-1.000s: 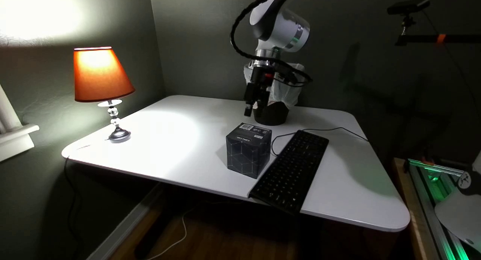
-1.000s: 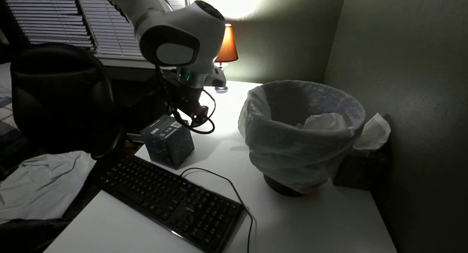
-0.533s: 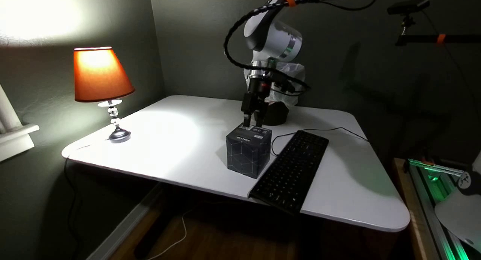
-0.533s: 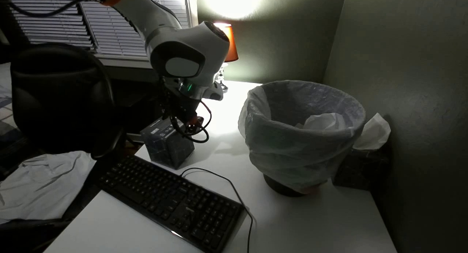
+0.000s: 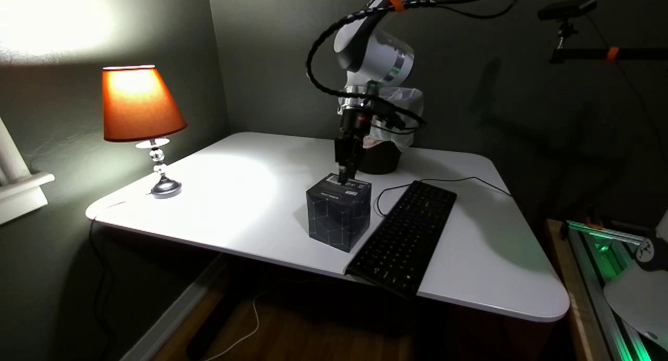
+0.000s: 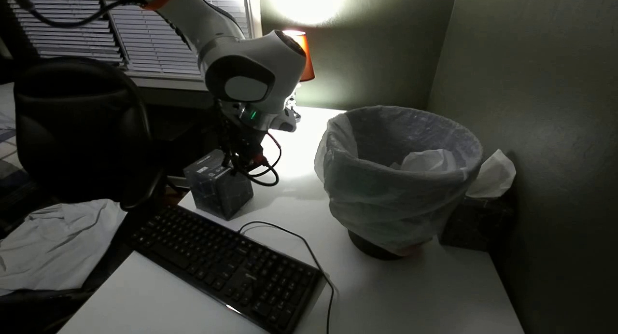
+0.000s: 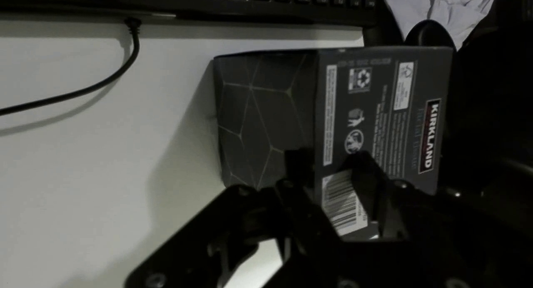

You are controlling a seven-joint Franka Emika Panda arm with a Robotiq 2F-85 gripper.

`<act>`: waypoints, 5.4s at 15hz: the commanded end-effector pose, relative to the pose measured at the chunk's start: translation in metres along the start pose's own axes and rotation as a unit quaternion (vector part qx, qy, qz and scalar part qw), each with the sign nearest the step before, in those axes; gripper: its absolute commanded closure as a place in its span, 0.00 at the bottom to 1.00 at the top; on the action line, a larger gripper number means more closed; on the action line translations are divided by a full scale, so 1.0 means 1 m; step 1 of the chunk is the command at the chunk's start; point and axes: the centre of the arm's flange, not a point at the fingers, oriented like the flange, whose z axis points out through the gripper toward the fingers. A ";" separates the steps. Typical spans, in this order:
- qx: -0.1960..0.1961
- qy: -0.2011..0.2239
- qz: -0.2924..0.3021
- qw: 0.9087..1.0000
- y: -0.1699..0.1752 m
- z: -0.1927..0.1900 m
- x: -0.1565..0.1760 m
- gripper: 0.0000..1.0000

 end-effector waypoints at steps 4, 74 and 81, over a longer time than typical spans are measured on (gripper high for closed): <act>0.005 0.002 0.016 1.000 0.005 -0.005 0.015 1.00; -0.038 0.018 -0.016 0.999 0.030 -0.025 0.054 0.00; -0.044 0.031 -0.019 0.998 0.035 -0.018 0.070 0.43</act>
